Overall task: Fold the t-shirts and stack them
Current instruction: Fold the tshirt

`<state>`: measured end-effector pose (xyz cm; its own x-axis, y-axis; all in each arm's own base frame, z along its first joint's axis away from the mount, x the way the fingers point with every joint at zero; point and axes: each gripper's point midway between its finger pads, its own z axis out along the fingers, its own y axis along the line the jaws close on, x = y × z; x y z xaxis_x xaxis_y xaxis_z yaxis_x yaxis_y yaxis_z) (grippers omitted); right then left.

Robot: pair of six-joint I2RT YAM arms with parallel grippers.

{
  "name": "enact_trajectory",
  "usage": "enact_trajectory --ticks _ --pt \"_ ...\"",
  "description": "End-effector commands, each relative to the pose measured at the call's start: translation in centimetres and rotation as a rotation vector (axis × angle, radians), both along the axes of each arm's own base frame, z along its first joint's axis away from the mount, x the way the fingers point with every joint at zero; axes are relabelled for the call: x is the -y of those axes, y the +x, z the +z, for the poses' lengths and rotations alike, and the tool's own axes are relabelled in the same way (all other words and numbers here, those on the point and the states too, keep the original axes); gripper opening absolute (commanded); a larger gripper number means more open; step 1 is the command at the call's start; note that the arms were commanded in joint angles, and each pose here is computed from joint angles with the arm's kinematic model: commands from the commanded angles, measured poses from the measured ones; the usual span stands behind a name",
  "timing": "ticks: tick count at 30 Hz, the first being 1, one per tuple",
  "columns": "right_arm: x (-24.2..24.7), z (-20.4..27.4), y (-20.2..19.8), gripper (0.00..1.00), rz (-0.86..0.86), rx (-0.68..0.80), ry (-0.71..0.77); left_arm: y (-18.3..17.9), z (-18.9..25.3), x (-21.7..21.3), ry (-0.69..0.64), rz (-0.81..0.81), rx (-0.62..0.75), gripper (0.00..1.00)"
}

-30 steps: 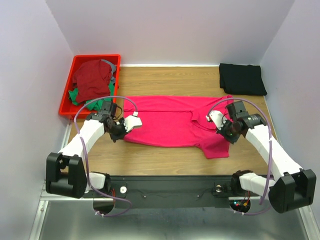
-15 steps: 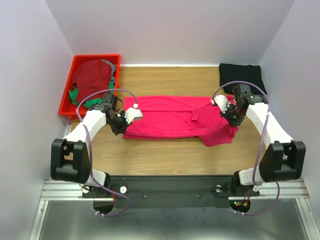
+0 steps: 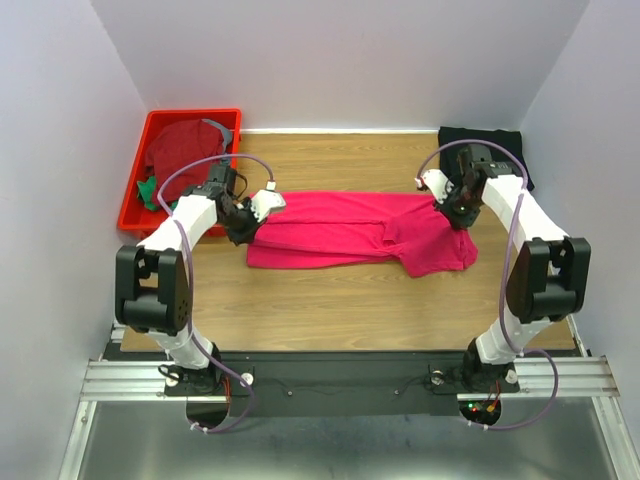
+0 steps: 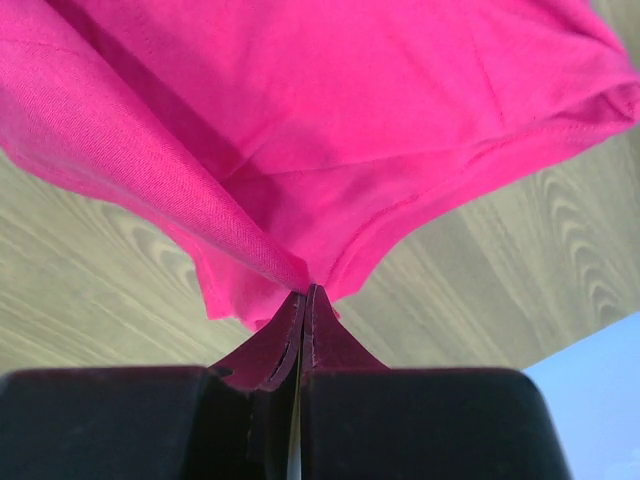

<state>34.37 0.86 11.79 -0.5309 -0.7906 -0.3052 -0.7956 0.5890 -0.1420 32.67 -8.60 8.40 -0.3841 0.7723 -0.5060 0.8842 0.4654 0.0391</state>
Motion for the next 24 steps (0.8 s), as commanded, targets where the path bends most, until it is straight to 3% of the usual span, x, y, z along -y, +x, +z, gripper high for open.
enact_trajectory --ticks 1,24 --pt "0.0 1.2 2.9 0.00 0.013 0.060 0.006 2.3 1.1 0.2 -0.030 0.024 0.030 0.00" --pt "0.1 -1.0 9.2 0.01 0.023 0.037 0.023 8.5 -0.1 -0.8 -0.042 0.089 -0.003 0.00"
